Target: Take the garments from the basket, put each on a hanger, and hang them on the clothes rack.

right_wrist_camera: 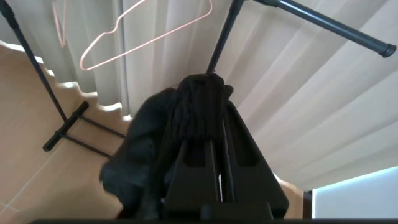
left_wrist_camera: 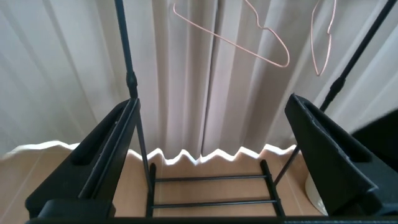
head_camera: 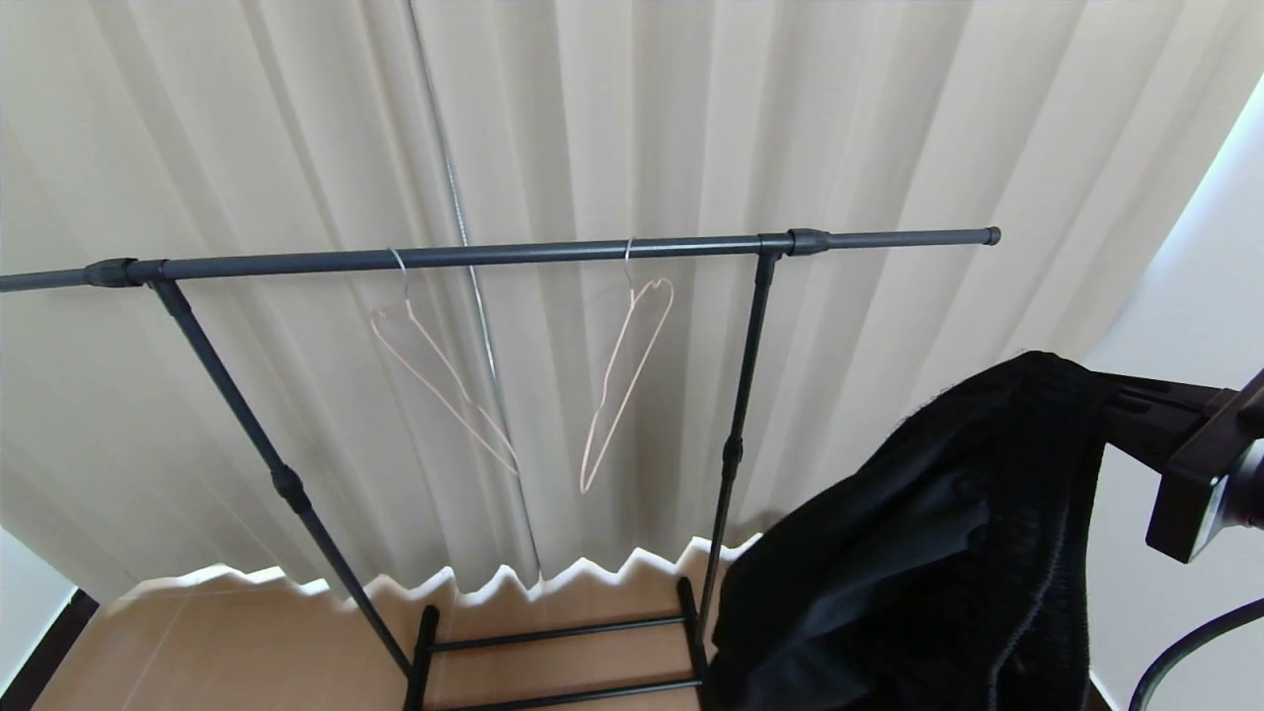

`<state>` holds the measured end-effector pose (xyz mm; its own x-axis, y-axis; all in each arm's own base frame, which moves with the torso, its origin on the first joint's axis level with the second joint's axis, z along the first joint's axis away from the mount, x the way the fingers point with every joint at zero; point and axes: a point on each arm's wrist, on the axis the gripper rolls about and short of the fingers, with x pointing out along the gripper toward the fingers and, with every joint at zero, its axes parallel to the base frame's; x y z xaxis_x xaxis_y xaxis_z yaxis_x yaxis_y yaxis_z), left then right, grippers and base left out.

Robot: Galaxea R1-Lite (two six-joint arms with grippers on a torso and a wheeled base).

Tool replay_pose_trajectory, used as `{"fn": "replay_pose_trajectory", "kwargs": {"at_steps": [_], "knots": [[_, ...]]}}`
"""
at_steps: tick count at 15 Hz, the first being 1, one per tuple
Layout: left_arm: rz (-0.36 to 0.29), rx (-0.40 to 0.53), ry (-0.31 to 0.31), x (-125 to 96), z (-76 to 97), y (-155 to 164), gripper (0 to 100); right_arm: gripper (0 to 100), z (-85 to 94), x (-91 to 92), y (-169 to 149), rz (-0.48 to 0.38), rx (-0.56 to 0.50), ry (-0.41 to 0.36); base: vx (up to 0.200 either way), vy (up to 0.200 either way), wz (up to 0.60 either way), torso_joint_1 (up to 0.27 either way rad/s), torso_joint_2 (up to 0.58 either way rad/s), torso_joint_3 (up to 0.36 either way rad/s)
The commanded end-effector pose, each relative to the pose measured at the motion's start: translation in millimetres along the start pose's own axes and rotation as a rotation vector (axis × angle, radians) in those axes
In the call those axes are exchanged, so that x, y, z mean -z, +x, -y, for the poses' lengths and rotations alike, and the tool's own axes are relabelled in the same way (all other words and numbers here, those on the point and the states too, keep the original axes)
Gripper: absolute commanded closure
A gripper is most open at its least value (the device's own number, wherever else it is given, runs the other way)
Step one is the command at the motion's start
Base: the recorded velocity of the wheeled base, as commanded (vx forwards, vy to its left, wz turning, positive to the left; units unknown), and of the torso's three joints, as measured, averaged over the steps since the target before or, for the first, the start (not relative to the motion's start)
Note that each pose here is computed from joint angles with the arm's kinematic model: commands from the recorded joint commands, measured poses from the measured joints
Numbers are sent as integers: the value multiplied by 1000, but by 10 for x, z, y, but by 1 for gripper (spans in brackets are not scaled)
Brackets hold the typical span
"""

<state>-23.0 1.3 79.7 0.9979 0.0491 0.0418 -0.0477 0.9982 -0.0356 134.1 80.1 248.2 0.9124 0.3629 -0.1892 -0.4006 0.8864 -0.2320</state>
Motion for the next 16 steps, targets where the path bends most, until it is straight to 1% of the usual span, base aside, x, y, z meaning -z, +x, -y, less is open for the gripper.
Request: {"fn": "replay_pose_trajectory", "kwargs": {"at_steps": [1, 2, 4, 5, 8, 10, 11, 13, 15, 16], "knots": [[-1, 2, 0, -1, 0, 1, 0, 100, 0, 0, 3, 0, 2, -9, 0, 0, 0, 0, 0, 0], [-1, 0, 0, -1, 0, 1, 0, 100, -2, 8, 4, -3, 1, -12, -200, 0, 0, -12, -7, 7], [0, -1, -2, -1, -1, 1, 0, 100, -3, 20, 6, -6, 2, -13, 0, 0, 0, 0, 0, 0], [0, -1, -2, -1, -1, 1, 0, 100, -1, 19, -2, -5, 2, -12, 0, 0, 600, 2, 7, -7], [0, -1, -2, -1, -1, 1, 0, 100, 18, -3, -56, 15, 9, -8, 0, 0, 0, 0, 0, 0], [0, -1, -2, -1, -1, 1, 0, 100, 25, 19, -23, -1, 17, -10, 0, 0, 0, 0, 0, 0], [0, -1, 0, -1, -1, 1, 0, 100, 17, 51, -15, -13, 14, -20, 0, 0, 0, 0, 0, 0], [-1, 0, 3, -1, 0, 1, 0, 100, 23, 54, -26, -11, 17, -69, 0, 0, 0, 0, 0, 0], [-1, 2, 6, -1, 0, 1, 0, 100, 8, 66, 13, -4, 15, -73, 0, 0, 0, 0, 0, 0], [-1, 3, 4, -1, 0, 1, 0, 100, -9, 107, 31, -3, 10, -74, 0, 0, 0, 0, 0, 0]]}}
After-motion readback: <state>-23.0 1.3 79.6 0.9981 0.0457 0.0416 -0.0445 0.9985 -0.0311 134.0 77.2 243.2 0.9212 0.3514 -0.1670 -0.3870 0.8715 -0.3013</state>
